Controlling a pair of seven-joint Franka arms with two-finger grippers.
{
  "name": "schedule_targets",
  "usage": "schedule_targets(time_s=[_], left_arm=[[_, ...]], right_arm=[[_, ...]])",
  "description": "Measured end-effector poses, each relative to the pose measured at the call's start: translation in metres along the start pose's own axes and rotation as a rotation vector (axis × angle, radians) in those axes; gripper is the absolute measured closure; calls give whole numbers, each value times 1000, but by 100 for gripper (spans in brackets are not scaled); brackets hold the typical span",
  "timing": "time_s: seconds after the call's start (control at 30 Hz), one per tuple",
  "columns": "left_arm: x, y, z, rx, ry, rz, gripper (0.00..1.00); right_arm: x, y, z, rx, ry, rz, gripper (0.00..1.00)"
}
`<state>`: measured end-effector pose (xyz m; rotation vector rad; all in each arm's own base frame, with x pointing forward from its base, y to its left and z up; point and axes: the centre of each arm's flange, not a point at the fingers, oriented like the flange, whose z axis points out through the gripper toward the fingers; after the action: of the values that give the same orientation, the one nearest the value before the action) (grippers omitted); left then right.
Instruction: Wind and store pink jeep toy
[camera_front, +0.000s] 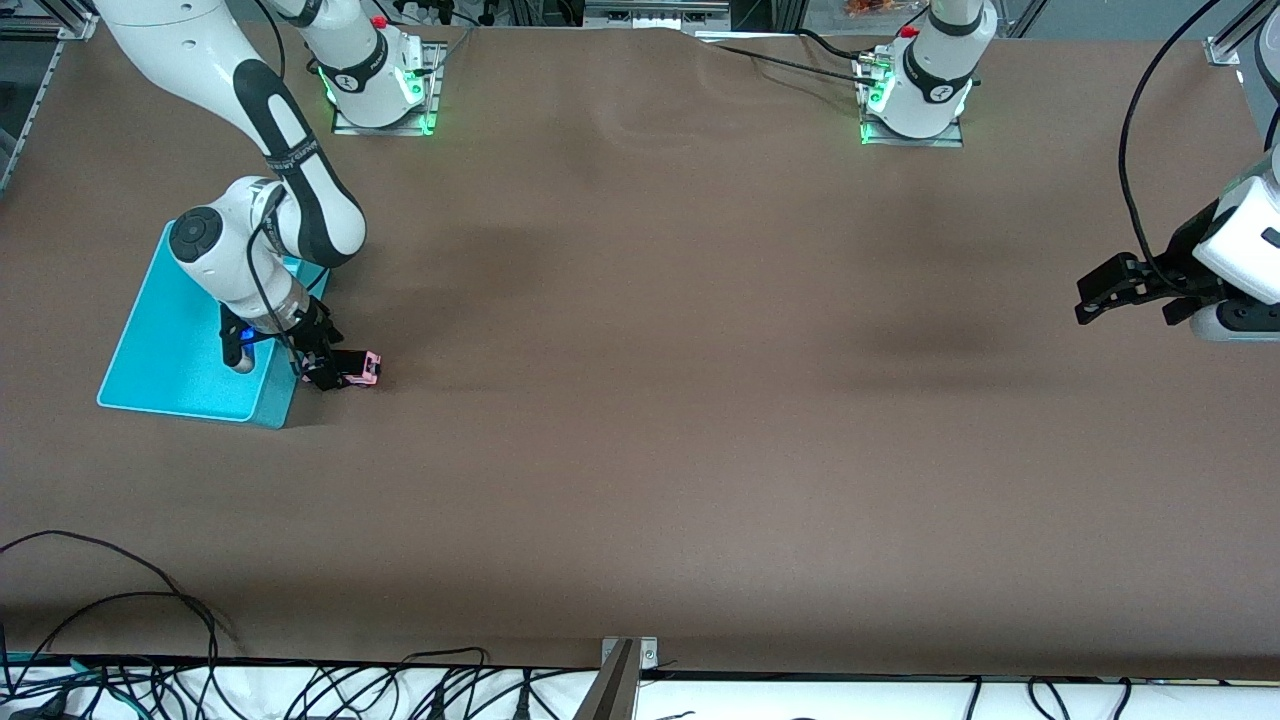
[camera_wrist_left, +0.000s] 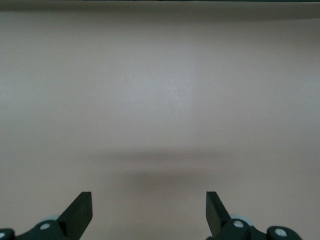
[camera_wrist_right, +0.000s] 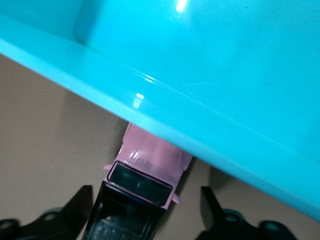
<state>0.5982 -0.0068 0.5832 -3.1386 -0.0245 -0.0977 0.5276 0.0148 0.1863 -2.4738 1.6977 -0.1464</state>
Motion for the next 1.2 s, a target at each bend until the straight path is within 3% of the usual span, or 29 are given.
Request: schedule_targets(time_s=[0.03, 0.2, 0.37, 0.63, 0.83, 1.0, 1.2], left_arm=[[0, 0, 0, 0, 0, 0, 0], [0, 0, 0, 0, 0, 0, 0], [0, 0, 0, 0, 0, 0, 0], [0, 0, 1, 0, -1, 0, 0], [0, 0, 2, 0, -3, 0, 0], [0, 0, 2, 0, -3, 0, 0], [0, 0, 2, 0, -3, 0, 0]], right_arm=[[0, -1, 0, 1, 0, 0, 18], [0, -4, -2, 8, 3, -6, 40], [0, -9, -9, 22, 4, -13, 48], [-5, -26, -36, 24, -35, -38, 48], [-15, -41, -53, -11, -64, -113, 48], [-16, -55, -69, -5, -53, -167, 48], [-18, -79, -95, -71, -28, -334, 48]])
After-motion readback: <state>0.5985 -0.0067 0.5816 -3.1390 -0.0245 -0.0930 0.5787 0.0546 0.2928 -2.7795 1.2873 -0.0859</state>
